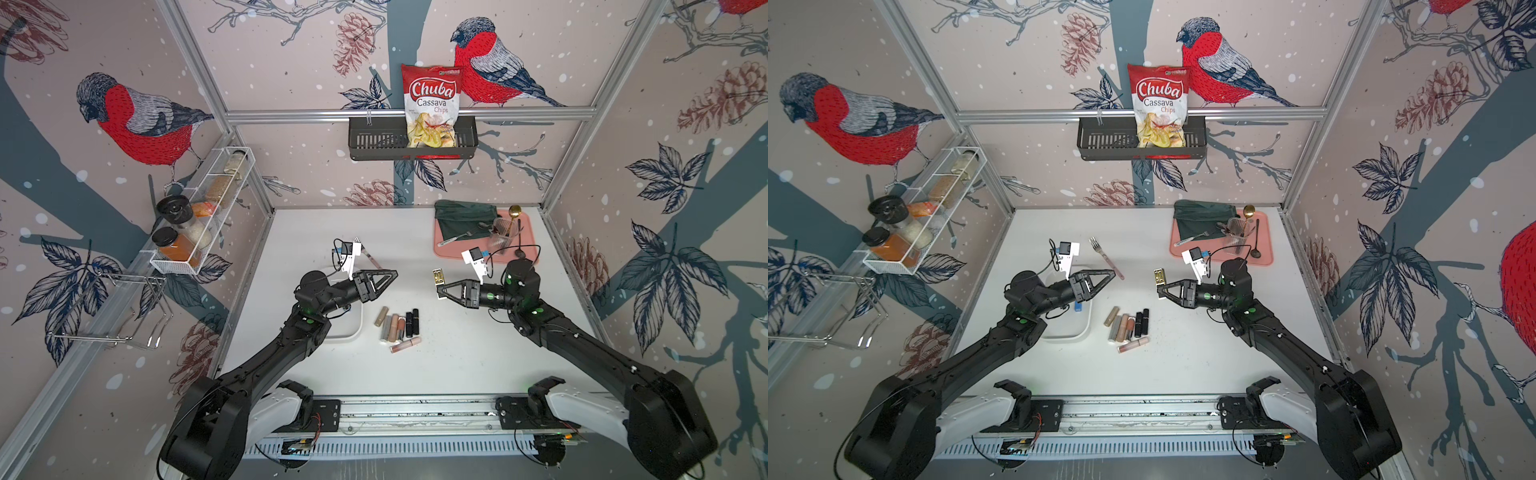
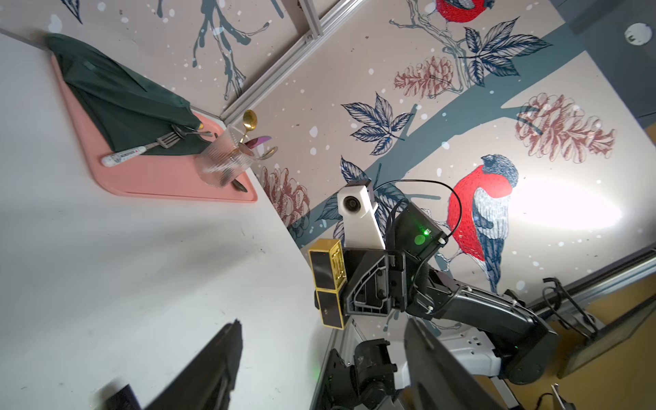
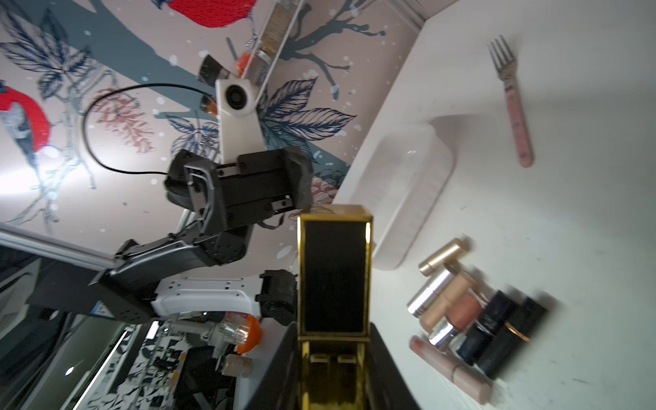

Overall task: Put the lipstick into the storage box
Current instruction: Pick up the lipstick at the center of the board, then place the lipstick in the storage box.

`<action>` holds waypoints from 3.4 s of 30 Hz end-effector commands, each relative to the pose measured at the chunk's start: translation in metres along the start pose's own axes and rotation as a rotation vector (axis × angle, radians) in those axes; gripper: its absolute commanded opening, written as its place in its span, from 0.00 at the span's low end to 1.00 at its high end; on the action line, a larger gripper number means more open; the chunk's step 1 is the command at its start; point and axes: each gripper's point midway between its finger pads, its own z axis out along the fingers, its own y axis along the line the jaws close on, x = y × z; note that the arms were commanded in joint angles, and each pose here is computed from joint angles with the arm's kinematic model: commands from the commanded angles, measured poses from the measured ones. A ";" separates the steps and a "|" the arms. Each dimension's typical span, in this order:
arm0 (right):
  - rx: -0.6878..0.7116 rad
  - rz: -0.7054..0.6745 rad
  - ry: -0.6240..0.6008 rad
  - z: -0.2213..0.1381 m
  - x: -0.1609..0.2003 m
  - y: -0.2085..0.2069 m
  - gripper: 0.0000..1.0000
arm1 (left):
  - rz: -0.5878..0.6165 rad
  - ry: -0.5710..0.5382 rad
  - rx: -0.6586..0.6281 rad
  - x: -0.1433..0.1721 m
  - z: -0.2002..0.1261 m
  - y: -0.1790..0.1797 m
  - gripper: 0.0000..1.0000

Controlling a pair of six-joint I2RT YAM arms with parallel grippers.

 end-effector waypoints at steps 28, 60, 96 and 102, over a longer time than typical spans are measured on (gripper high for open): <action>-0.256 -0.066 0.104 0.058 -0.006 0.062 0.26 | 0.059 0.034 0.175 -0.002 0.036 -0.050 0.58; -0.192 -0.065 0.088 0.063 -0.014 0.044 0.75 | 0.042 0.118 0.160 0.014 0.036 -0.045 0.02; 0.652 -0.218 0.239 0.050 0.035 -0.093 1.00 | 0.094 0.409 -1.370 0.013 -0.146 0.217 0.00; 0.649 -0.209 0.246 0.046 0.041 -0.094 1.00 | 0.052 0.452 -1.380 0.023 -0.150 0.233 0.00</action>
